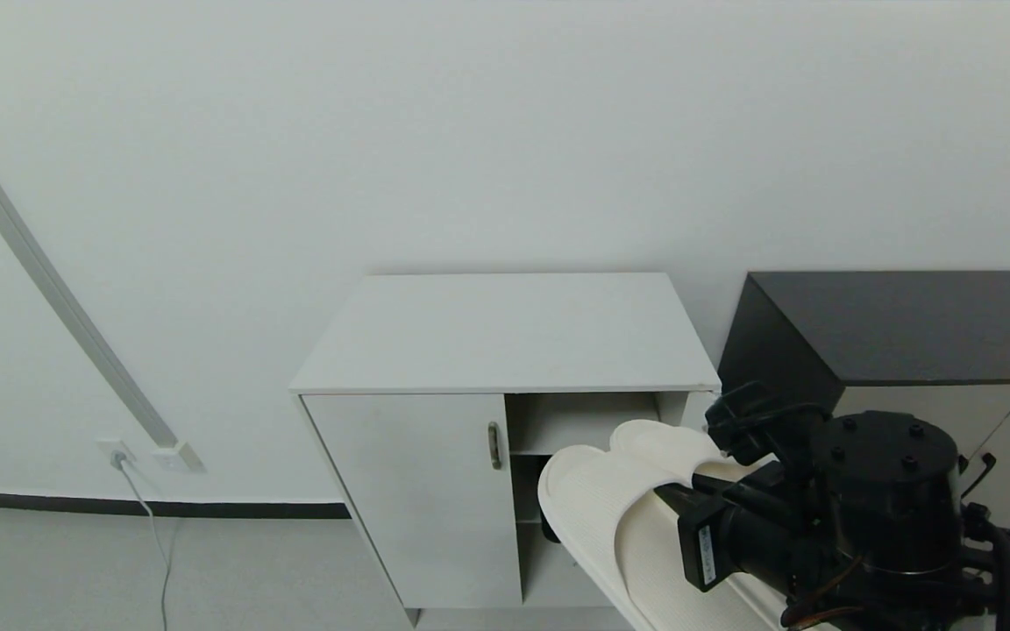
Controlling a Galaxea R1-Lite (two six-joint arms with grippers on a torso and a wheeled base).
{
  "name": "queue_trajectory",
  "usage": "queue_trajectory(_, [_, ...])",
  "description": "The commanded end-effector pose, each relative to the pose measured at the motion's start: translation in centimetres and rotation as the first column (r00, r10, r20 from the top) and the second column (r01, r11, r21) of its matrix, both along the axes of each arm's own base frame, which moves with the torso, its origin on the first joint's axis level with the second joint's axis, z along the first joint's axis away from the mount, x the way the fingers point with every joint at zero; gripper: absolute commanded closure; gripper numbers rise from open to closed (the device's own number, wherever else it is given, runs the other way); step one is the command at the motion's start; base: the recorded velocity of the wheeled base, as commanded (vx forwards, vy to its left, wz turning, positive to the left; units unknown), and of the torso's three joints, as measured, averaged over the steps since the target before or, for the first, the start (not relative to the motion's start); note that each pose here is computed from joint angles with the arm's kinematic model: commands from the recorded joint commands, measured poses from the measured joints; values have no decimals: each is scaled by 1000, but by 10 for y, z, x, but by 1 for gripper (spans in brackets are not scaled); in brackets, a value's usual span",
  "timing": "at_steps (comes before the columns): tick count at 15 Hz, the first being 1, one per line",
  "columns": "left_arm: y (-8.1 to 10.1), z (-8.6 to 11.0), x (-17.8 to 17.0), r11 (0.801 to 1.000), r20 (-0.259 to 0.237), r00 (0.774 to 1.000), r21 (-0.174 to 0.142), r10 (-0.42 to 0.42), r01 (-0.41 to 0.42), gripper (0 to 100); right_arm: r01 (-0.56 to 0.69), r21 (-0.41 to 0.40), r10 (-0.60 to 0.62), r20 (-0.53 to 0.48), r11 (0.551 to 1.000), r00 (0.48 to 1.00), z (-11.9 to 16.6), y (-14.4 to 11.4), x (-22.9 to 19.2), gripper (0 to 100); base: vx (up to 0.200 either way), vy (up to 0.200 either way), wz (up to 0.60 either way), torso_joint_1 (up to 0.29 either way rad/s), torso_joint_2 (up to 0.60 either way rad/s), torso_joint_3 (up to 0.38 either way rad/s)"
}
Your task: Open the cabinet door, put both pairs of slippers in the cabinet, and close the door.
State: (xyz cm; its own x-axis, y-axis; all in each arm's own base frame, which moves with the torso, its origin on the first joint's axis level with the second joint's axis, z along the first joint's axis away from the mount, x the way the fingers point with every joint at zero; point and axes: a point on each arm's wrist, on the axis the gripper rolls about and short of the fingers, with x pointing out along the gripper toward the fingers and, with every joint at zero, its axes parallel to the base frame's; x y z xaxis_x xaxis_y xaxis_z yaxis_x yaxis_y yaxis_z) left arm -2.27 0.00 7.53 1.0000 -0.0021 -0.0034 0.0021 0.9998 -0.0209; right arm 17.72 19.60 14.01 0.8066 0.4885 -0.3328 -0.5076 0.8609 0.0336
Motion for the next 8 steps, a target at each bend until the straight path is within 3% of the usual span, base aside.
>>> queue_trajectory(1, [0,0,0,1000,2,1000,-1,1,-1,100,0,0,0,0,1000,1000,-1,0,0,100,0,0,0,-139,339,198])
queue_trajectory(8, [0,0,0,1000,0,1000,-2,1,-1,100,-2,-3,2,-1,1000,1000,-2,0,-1,100,0,0,0,-161,372,204])
